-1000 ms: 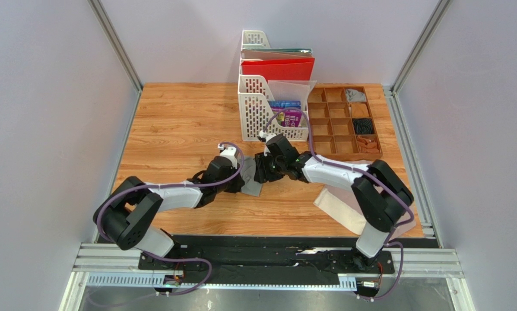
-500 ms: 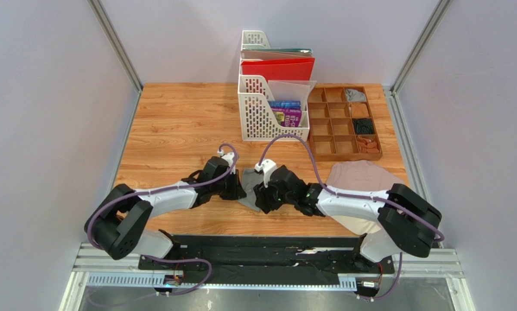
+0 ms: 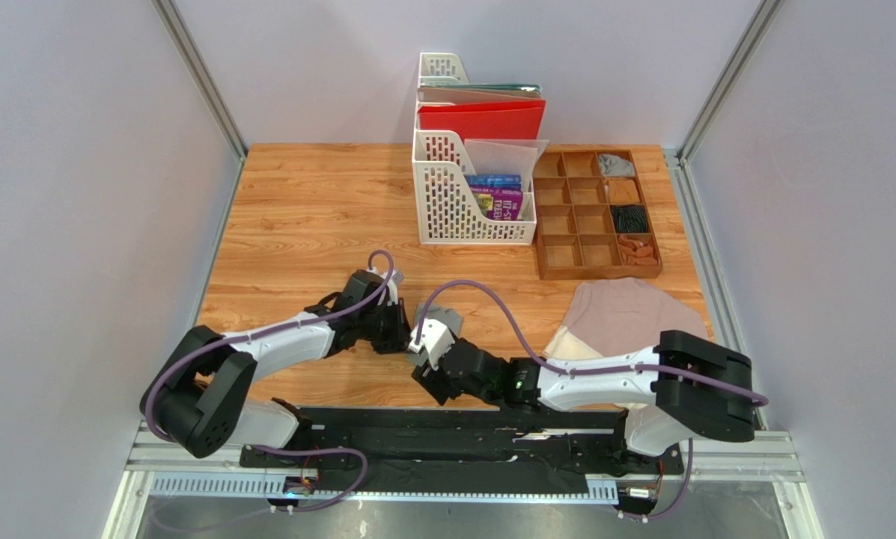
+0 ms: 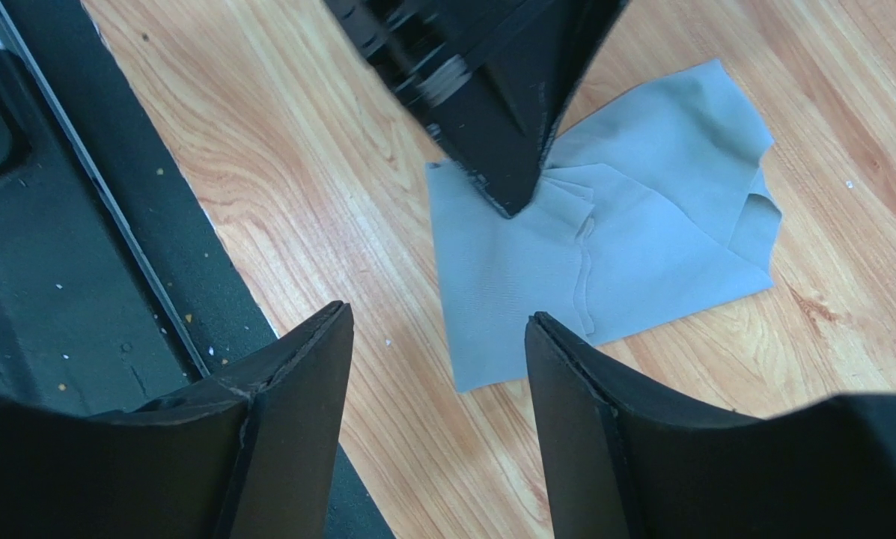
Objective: Roll the underwear
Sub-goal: Roll the underwear at the center of the board.
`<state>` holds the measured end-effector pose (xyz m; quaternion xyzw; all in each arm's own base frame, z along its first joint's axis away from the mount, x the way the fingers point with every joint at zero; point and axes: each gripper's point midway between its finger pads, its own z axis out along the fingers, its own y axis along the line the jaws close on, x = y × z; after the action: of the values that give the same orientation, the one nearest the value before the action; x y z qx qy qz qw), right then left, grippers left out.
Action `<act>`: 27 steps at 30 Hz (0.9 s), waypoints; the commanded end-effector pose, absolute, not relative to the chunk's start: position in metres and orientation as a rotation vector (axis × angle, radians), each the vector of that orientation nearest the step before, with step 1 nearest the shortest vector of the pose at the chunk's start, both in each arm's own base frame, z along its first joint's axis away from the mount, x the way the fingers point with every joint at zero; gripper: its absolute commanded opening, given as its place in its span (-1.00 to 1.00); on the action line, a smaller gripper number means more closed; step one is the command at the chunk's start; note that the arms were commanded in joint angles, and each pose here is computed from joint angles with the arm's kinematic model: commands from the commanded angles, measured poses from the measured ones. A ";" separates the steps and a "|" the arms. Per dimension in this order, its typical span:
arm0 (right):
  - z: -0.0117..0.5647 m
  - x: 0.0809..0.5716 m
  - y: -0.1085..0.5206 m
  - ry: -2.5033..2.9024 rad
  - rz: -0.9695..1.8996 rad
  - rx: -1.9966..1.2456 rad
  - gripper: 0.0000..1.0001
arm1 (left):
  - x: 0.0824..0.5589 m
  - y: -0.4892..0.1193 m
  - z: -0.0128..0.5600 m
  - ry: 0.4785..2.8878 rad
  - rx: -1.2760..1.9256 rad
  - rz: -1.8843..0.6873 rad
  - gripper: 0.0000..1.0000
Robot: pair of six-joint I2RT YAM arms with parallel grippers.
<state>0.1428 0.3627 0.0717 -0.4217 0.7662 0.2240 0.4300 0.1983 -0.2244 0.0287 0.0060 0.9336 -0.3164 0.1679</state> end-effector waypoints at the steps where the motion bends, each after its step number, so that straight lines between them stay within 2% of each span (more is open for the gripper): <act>1: 0.072 0.152 0.370 1.840 0.433 -1.036 0.22 | 0.202 -0.235 0.044 2.656 -0.031 -1.017 -1.00; 16: 0.049 0.172 0.357 1.842 0.225 -0.970 0.16 | 0.198 -0.234 0.048 2.691 -0.068 -1.118 -1.00; 27: 0.043 0.174 0.350 1.824 0.202 -0.972 -0.10 | 0.198 -0.232 0.051 2.686 -0.120 -1.211 -1.00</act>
<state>0.1692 0.3438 0.0328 -0.4189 0.7674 0.0767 0.4793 0.1943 -0.2273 0.0413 -0.0362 0.9176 -0.3826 0.1015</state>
